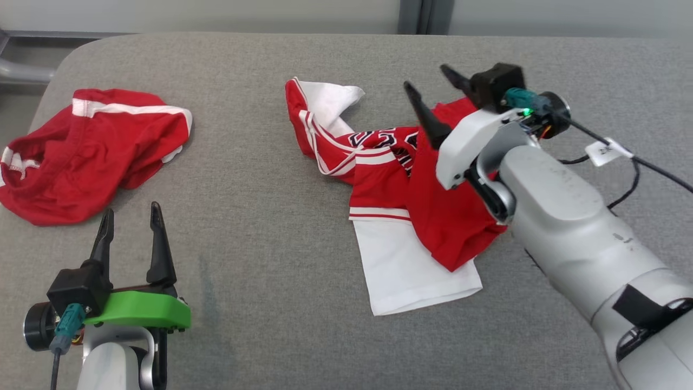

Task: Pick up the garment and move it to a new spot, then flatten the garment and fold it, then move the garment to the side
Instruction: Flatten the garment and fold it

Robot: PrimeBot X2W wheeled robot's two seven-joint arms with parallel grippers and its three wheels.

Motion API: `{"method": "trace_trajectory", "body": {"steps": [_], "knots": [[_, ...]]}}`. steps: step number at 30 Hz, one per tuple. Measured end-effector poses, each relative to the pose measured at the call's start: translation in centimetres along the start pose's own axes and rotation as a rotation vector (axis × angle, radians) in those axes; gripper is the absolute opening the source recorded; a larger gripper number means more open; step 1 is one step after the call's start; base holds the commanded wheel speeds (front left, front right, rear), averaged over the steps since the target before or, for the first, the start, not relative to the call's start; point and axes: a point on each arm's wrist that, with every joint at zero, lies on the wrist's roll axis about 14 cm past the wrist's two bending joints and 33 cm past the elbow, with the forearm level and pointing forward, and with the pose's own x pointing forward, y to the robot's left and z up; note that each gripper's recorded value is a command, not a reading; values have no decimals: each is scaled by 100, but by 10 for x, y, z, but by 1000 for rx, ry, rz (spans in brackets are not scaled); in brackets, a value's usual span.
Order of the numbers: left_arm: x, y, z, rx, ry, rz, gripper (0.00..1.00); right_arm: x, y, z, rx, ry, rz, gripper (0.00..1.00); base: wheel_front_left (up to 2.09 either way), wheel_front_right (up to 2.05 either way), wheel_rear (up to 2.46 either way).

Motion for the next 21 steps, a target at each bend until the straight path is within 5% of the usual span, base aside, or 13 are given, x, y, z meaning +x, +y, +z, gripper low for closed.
{"method": "trace_trajectory", "body": {"steps": [9,21], "knots": [[2,-15,2,16,-9,-47,100,-80,-70,34,29,-221,-225,100,0,0,0],[6,-37,8,16,-29,-112,100,-176,-74,9,98,-287,-434,100,0,0,0]]}}
